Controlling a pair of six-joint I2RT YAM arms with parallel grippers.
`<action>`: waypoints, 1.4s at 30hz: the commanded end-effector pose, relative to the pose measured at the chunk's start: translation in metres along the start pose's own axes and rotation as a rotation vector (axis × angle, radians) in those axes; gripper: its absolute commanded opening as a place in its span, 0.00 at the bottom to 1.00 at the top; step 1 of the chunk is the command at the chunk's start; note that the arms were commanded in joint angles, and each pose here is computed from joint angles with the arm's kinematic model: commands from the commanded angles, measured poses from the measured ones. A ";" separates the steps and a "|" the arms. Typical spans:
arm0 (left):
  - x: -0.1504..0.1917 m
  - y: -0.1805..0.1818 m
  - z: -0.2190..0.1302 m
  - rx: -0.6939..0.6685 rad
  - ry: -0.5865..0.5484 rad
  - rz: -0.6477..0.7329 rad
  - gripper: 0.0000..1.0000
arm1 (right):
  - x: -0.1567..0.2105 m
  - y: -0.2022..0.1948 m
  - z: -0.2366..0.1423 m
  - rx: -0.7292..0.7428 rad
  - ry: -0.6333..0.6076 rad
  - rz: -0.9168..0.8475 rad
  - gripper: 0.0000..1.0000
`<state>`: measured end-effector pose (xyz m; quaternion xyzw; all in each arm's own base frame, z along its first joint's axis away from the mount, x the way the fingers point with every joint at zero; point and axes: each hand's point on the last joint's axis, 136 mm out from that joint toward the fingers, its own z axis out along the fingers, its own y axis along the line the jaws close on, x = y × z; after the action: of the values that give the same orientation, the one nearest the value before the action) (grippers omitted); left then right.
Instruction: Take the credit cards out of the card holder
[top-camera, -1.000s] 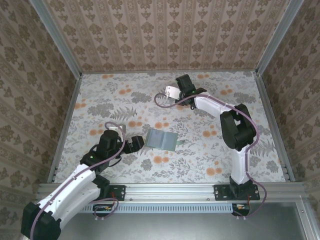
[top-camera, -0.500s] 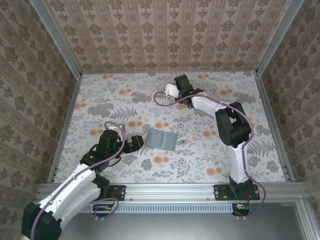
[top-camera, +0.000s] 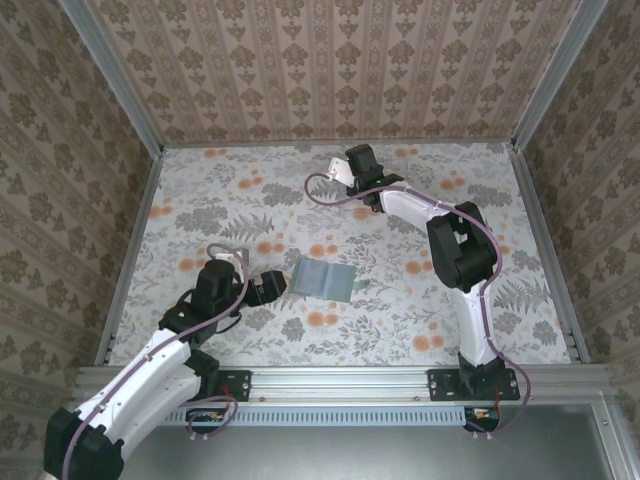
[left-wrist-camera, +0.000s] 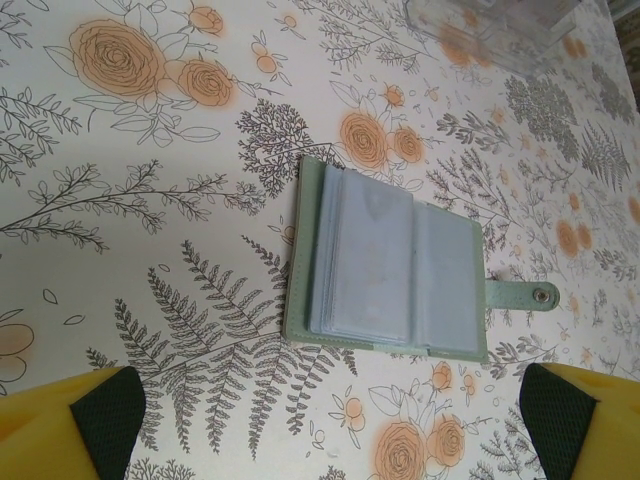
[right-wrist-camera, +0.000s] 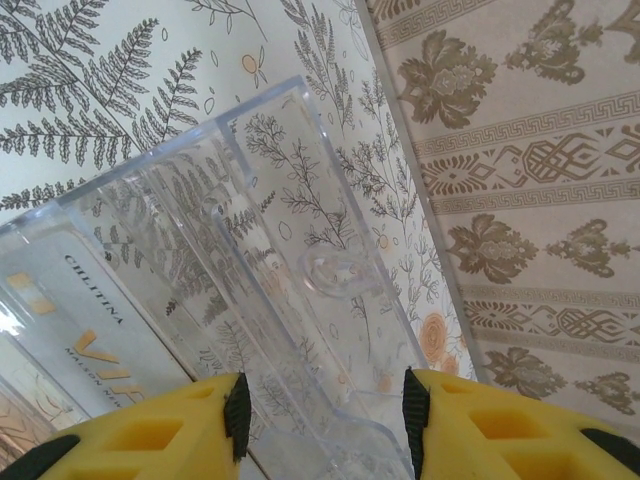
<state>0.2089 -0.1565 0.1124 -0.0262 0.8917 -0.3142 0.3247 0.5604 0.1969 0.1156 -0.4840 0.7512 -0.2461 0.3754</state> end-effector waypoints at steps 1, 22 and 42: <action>-0.006 -0.006 -0.004 0.019 -0.012 0.001 1.00 | 0.000 -0.014 -0.014 0.033 -0.007 0.065 0.48; 0.001 -0.029 0.035 0.080 0.131 0.007 0.80 | 0.012 0.084 -0.189 -0.300 -0.067 0.987 0.38; 0.019 -0.056 0.088 0.048 0.285 0.084 0.67 | 0.054 0.253 -0.197 -0.622 0.194 1.148 0.17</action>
<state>0.2313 -0.2451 0.0737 0.0510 0.9269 -0.3154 0.1972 0.2537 0.2454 0.0367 -0.0847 0.9559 0.1576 0.2329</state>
